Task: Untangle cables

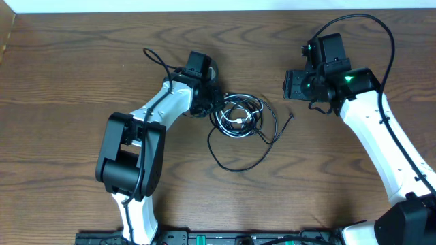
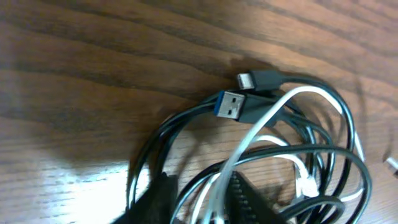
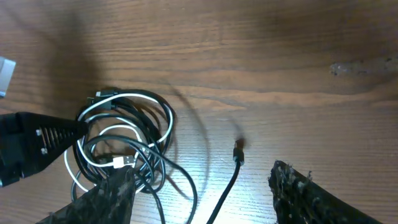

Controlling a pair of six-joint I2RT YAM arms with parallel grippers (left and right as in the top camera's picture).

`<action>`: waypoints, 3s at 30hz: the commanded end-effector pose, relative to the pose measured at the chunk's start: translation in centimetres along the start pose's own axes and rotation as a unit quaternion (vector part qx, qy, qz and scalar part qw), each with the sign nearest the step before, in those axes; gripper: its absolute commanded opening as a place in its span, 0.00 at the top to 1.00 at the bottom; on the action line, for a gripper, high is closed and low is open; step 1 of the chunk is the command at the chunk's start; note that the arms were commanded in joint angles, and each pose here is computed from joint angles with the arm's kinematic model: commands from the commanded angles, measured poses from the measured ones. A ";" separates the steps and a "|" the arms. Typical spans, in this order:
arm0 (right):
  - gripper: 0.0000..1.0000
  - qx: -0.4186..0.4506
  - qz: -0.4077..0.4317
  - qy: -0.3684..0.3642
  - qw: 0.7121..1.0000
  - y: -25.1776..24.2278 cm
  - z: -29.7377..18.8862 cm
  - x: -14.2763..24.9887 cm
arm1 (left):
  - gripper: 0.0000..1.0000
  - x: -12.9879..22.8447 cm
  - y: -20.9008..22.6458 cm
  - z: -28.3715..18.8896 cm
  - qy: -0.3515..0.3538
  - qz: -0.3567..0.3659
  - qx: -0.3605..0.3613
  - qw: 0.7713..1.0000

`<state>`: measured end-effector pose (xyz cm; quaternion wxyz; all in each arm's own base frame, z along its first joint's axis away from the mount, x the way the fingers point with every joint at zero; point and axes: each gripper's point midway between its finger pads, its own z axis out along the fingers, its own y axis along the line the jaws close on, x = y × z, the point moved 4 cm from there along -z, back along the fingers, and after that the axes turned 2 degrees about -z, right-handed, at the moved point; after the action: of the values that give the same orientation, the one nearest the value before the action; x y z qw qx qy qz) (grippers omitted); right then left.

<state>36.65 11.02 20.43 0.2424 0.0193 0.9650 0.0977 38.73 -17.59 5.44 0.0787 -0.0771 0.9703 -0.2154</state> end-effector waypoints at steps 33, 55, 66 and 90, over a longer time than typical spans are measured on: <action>0.34 -0.140 -0.067 -0.038 0.987 6.6 -0.7 -1.3 | 0.93 -0.8 -9.7 -21.2 -0.231 0.105 0.166 0.953; 0.33 -0.142 -0.067 -0.039 0.987 6.7 -0.6 -1.4 | 0.93 1.3 -13.0 -32.3 -0.370 0.153 0.256 0.880; 0.30 -0.237 -0.089 -0.063 0.966 9.8 -1.2 -2.4 | 0.93 1.3 -13.0 -32.5 -0.372 0.154 0.257 0.879; 0.85 -0.263 -0.071 0.095 0.957 12.7 10.0 3.5 | 0.93 1.3 -13.0 -32.6 -0.369 0.138 0.265 0.880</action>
<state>37.68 26.06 14.68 0.1668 -0.1438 0.9080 0.3565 33.28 -16.35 38.57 0.4640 0.0024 0.7930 -0.3947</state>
